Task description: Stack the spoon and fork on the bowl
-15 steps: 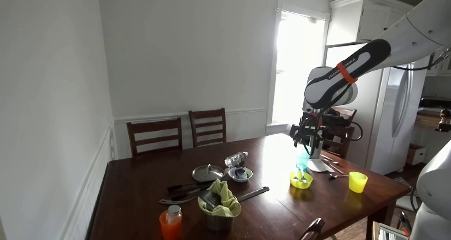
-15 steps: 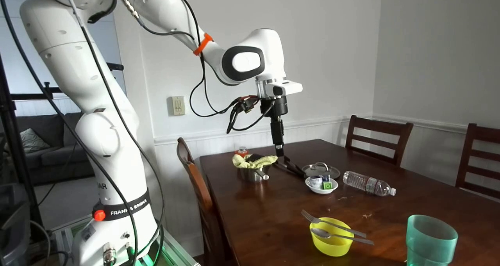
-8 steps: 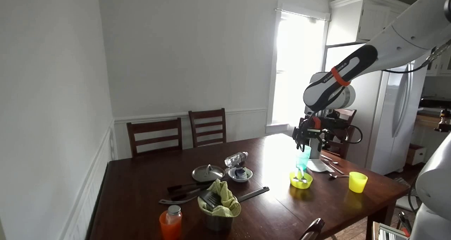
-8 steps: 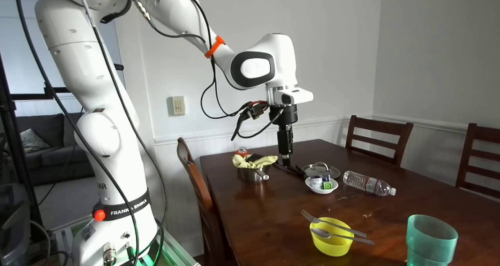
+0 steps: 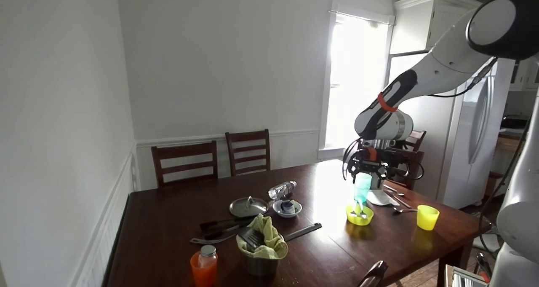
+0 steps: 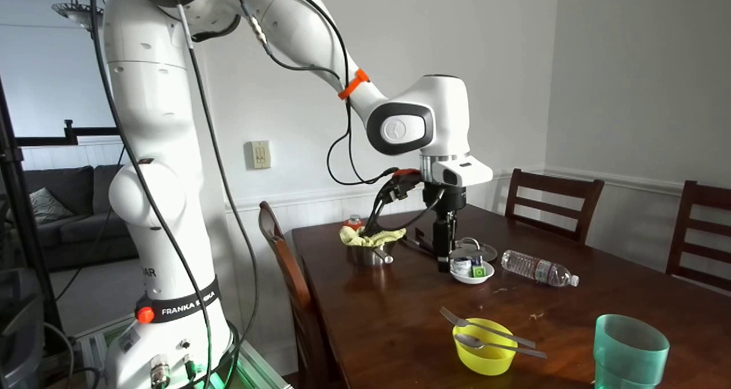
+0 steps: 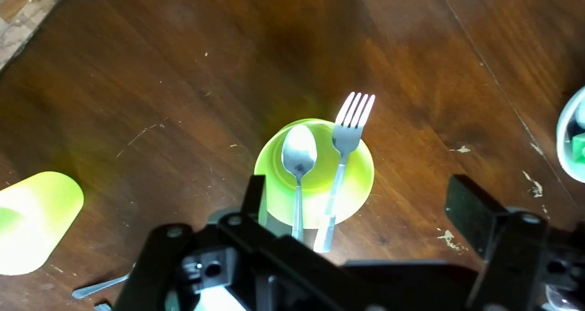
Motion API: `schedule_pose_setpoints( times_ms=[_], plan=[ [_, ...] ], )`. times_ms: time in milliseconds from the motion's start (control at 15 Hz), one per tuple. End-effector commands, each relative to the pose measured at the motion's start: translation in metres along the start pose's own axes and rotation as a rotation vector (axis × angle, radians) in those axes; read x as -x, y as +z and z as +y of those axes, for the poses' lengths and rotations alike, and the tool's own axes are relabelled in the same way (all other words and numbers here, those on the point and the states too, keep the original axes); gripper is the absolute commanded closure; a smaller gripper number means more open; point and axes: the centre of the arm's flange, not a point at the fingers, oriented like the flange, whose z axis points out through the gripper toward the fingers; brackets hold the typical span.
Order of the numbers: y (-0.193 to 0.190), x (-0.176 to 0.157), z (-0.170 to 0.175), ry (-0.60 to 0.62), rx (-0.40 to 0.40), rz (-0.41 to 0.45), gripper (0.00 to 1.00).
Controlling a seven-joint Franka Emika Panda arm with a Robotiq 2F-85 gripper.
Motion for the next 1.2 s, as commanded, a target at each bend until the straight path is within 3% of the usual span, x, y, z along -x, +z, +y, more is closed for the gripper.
schedule_pose_setpoints(
  times_ms=[0,667,1133],
  plan=[
    [0.027,-0.031,-0.008,0.022,-0.001,0.007,0.0],
    [0.082,-0.061,-0.008,-0.061,-0.044,-0.071,0.0],
    [0.104,-0.076,0.008,-0.026,-0.041,-0.08,0.0]
  ],
)
